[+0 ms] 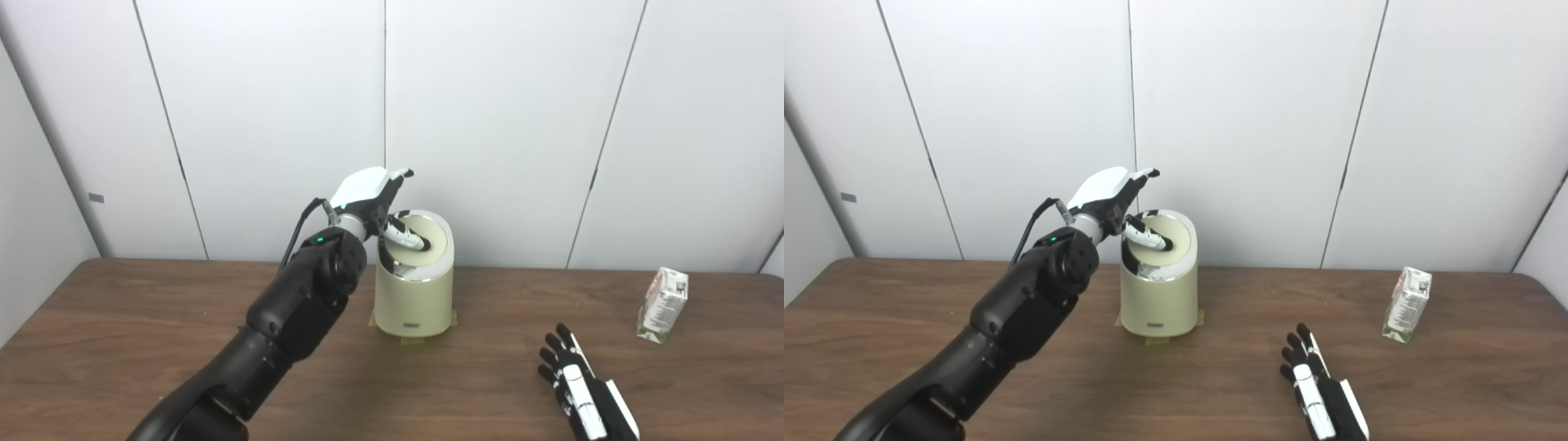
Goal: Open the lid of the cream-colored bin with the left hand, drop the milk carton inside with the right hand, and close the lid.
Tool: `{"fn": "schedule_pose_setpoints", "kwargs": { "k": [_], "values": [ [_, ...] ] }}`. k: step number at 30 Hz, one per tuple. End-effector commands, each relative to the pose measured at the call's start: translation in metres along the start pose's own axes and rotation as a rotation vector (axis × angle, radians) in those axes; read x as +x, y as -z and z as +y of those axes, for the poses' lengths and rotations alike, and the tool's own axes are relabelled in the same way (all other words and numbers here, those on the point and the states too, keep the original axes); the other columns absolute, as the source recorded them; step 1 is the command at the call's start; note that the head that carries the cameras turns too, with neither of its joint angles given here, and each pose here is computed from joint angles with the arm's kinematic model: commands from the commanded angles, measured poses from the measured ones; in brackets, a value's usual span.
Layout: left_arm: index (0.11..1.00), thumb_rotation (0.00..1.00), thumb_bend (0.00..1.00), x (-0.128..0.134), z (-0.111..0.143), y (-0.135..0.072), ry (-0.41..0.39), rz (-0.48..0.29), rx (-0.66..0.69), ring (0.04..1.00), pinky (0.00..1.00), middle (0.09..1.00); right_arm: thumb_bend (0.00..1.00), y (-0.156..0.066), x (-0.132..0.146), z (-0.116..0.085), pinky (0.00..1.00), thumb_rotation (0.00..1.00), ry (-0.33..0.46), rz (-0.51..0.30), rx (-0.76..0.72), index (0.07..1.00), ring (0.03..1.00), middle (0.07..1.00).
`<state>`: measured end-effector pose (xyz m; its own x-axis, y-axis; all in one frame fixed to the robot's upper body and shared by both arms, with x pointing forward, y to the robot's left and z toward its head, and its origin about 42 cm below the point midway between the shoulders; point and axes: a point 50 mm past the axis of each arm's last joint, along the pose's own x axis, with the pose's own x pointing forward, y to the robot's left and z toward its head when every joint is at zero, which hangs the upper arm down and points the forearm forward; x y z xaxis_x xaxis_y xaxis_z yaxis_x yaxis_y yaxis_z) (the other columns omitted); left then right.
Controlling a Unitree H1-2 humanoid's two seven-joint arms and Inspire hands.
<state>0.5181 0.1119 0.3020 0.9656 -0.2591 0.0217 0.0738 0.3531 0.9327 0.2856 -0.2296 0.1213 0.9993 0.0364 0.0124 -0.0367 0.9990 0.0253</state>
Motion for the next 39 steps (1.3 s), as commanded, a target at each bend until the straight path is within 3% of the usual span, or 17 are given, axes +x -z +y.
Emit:
{"fn": "schedule_pose_setpoints", "kwargs": {
  "k": [1, 4, 9, 16, 20, 23, 26, 29, 31, 34, 39],
  "values": [
    [0.945, 0.05, 0.9, 0.008, 0.03, -0.01, -0.062, -0.052, 0.098, 0.914, 0.82, 0.939, 0.48, -0.013, 0.004, 0.006, 0.92, 0.84, -0.011, -0.051, 0.009, 1.0, 0.962, 0.979],
    [0.947, 0.03, 0.93, 0.007, 0.026, -0.008, -0.049, -0.062, 0.195, 0.916, 0.83, 0.94, 0.47, -0.013, 0.005, 0.007, 0.93, 0.88, -0.018, -0.071, 0.014, 1.0, 0.965, 0.979],
    [0.956, 0.01, 0.94, 0.004, 0.02, -0.009, -0.028, -0.064, 0.346, 0.929, 0.84, 0.947, 0.57, -0.01, 0.006, 0.008, 0.99, 0.92, -0.038, -0.1, 0.043, 1.0, 0.991, 0.985],
    [0.948, 0.0, 0.95, 0.002, 0.016, -0.005, -0.024, -0.066, 0.394, 0.927, 0.86, 0.937, 0.62, -0.011, 0.007, 0.008, 0.97, 0.93, -0.031, -0.102, 0.04, 1.0, 0.983, 0.976],
    [0.943, 0.01, 0.95, 0.0, 0.02, -0.002, -0.028, -0.07, 0.349, 0.922, 0.86, 0.932, 0.61, -0.012, 0.008, 0.008, 0.96, 0.93, -0.031, -0.104, 0.04, 1.0, 0.982, 0.977],
    [0.932, 0.03, 0.89, -0.001, 0.038, -0.001, -0.052, -0.055, 0.141, 0.912, 0.83, 0.927, 0.6, -0.012, 0.008, 0.008, 0.96, 0.93, -0.033, -0.106, 0.04, 1.0, 0.982, 0.979],
    [0.91, 0.13, 0.78, -0.008, 0.064, -0.002, -0.102, -0.043, -0.215, 0.878, 0.76, 0.913, 0.6, -0.014, 0.009, 0.009, 0.96, 0.92, -0.029, -0.109, 0.049, 1.0, 0.984, 0.981],
    [0.897, 0.28, 0.62, -0.023, 0.082, 0.0, -0.151, -0.065, -0.467, 0.822, 0.7, 0.879, 0.59, -0.016, 0.01, 0.008, 0.97, 0.91, -0.029, -0.111, 0.053, 1.0, 0.986, 0.985],
    [0.881, 0.35, 0.53, -0.036, 0.087, 0.003, -0.197, -0.086, -0.553, 0.817, 0.73, 0.857, 0.59, -0.016, 0.01, 0.006, 0.97, 0.91, -0.03, -0.113, 0.052, 1.0, 0.993, 0.992],
    [0.895, 0.49, 0.46, -0.055, 0.087, 0.008, -0.245, -0.11, -0.667, 0.879, 0.82, 0.895, 0.58, -0.017, 0.011, 0.005, 0.97, 0.9, -0.027, -0.122, 0.047, 1.0, 0.992, 0.994],
    [0.875, 0.55, 0.42, -0.089, 0.068, 0.025, -0.284, -0.133, -0.77, 0.852, 0.77, 0.866, 0.58, -0.019, 0.015, 0.002, 0.95, 0.91, -0.013, -0.12, 0.074, 1.0, 0.983, 0.988]
  ]
}}
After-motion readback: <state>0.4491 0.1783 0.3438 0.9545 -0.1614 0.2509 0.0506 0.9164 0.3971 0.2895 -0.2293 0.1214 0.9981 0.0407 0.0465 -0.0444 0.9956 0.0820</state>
